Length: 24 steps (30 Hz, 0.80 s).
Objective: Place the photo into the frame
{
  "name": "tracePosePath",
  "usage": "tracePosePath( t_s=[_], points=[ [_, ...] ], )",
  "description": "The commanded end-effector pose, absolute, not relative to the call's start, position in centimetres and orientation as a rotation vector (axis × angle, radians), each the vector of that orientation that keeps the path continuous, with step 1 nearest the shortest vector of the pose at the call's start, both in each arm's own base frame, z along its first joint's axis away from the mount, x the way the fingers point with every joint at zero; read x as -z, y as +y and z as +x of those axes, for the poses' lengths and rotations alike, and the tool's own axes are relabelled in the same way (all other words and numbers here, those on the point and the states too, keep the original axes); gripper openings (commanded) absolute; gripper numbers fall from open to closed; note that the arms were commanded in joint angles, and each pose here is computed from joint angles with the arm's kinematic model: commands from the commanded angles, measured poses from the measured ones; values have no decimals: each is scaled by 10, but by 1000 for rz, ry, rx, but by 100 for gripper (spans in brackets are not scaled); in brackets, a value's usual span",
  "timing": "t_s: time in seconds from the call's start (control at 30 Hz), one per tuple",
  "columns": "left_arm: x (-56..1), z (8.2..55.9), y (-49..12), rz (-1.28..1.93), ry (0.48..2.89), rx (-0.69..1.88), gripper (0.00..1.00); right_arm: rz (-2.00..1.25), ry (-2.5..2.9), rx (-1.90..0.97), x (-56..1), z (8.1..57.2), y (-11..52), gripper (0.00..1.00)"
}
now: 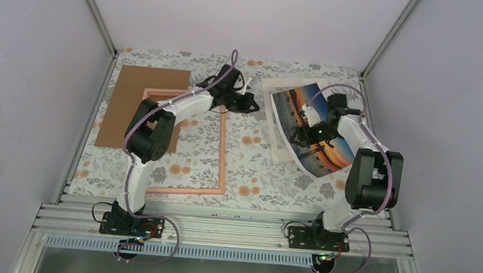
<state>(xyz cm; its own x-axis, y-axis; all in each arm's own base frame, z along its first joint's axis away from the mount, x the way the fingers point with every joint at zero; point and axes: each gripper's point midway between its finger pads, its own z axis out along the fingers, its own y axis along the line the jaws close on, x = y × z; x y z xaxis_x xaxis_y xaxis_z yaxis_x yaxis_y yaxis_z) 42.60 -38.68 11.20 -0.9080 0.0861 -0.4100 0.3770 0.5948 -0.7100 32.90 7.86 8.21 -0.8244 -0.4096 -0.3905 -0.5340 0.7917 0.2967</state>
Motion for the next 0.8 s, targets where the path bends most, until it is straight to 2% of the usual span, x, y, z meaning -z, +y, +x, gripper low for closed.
tracePosePath(
  t_s=[0.0, 0.37, 0.53, 0.77],
  points=[
    [-149, 428, -360, 560, 2438, 1012, 2, -655, 2576, -670, -112, 341, 80, 73],
    [-249, 433, -320, 829, 2202, 608, 2, -552, 2370, -734, -172, 363, 59, 89],
    [-276, 421, -300, 951, 2116, 477, 2, -578, 2255, -771, -202, 367, 64, 90],
    [-339, 404, -271, 1090, 1919, 326, 2, -655, 2030, -730, -252, 367, 73, 98]
  ],
)
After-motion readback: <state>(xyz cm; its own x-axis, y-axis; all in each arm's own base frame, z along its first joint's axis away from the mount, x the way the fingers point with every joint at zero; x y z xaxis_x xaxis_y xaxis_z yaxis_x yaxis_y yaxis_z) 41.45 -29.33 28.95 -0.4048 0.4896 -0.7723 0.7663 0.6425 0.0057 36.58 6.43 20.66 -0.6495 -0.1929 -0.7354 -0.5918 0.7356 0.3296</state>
